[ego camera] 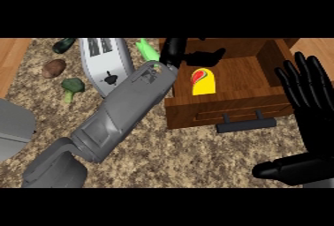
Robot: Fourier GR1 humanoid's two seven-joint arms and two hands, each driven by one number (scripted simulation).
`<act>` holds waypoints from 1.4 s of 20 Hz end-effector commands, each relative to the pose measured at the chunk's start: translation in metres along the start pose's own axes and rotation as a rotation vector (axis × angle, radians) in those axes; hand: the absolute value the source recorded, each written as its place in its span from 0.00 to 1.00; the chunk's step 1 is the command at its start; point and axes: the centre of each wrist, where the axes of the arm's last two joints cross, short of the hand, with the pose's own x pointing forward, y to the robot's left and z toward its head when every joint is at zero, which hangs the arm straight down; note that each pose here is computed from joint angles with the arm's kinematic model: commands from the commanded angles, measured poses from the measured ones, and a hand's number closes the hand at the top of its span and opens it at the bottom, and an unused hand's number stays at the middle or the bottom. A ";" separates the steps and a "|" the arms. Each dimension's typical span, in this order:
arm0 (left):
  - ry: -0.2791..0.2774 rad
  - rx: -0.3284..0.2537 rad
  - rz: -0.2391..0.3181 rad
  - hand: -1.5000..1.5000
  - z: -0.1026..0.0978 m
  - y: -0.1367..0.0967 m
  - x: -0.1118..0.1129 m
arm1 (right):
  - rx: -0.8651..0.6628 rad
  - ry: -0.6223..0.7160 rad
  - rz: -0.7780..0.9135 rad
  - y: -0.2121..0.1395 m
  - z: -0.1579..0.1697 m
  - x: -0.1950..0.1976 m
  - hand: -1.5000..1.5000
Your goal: Pick up the cup, place it into the drawer and close the drawer
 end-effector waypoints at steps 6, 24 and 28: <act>-0.071 0.004 0.154 0.00 0.000 -0.001 0.004 | 0.020 -0.008 -0.068 -0.004 -0.001 -0.003 0.00; -0.102 0.132 0.420 0.00 0.021 0.072 0.001 | 0.177 0.069 0.196 -0.020 0.020 0.028 1.00; -0.089 0.171 0.429 0.00 0.049 0.092 -0.011 | 0.214 0.126 0.277 -0.015 0.023 0.025 1.00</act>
